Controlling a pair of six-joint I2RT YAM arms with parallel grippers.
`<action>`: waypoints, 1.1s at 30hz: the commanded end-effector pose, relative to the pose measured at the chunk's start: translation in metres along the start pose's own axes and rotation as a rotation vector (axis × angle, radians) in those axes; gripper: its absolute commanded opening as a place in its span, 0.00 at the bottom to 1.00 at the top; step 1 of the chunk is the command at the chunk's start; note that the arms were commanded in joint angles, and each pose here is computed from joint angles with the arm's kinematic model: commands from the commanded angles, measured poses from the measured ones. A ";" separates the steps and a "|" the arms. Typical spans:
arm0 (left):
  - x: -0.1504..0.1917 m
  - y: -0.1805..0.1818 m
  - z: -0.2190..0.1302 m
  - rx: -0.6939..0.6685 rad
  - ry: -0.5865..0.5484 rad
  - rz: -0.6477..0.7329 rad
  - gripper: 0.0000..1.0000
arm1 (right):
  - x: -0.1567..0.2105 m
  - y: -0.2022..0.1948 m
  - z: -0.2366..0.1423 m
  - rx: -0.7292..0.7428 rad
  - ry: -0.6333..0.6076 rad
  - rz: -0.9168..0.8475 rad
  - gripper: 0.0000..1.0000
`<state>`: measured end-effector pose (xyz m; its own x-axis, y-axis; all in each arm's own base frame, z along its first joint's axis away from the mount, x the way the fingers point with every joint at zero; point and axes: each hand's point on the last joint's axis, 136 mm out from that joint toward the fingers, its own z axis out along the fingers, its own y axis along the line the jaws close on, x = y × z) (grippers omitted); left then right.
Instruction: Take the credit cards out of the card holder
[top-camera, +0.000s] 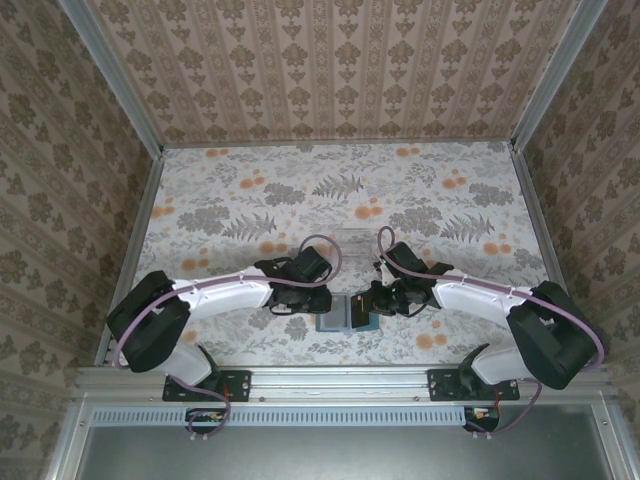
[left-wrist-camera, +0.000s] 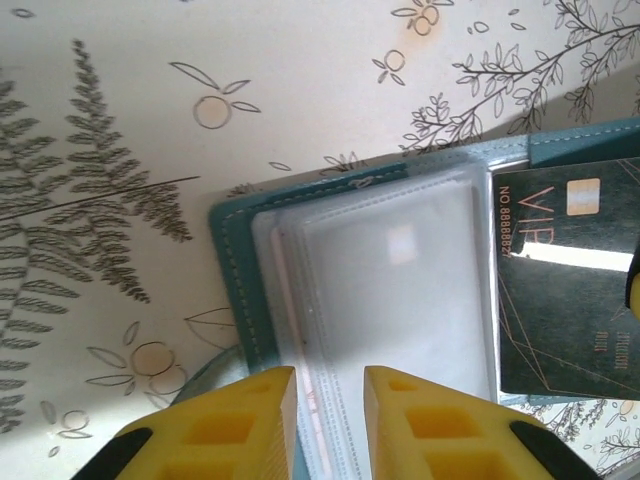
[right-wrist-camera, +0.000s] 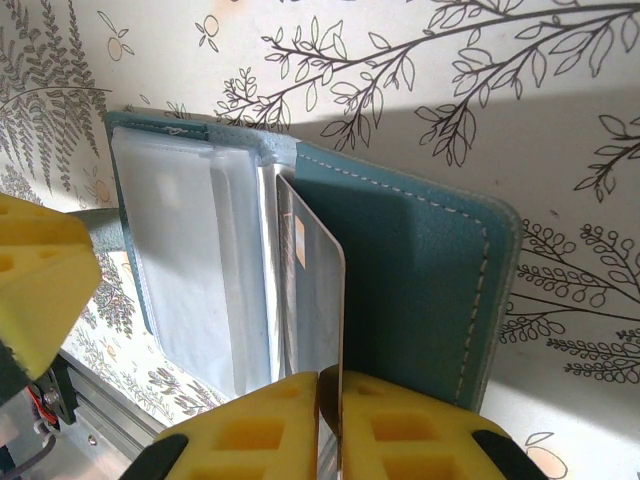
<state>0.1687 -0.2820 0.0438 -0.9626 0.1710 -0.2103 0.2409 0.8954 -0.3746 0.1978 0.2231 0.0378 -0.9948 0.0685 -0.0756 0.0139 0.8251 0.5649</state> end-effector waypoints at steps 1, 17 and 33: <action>0.005 0.014 -0.004 -0.031 0.001 -0.011 0.26 | -0.001 -0.001 0.005 0.011 0.026 0.013 0.13; 0.006 0.023 -0.006 -0.008 -0.015 -0.048 0.28 | -0.003 0.007 0.005 0.034 0.069 -0.018 0.10; -0.007 0.026 -0.021 0.038 -0.045 -0.075 0.30 | -0.021 0.023 -0.041 0.131 0.029 -0.182 0.00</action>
<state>0.1781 -0.2540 0.0483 -0.9731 0.0830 -0.2151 0.1674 0.8960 -0.4112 0.2143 0.2285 0.0685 -0.9947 -0.0360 -0.0964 -0.0792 0.8659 0.4939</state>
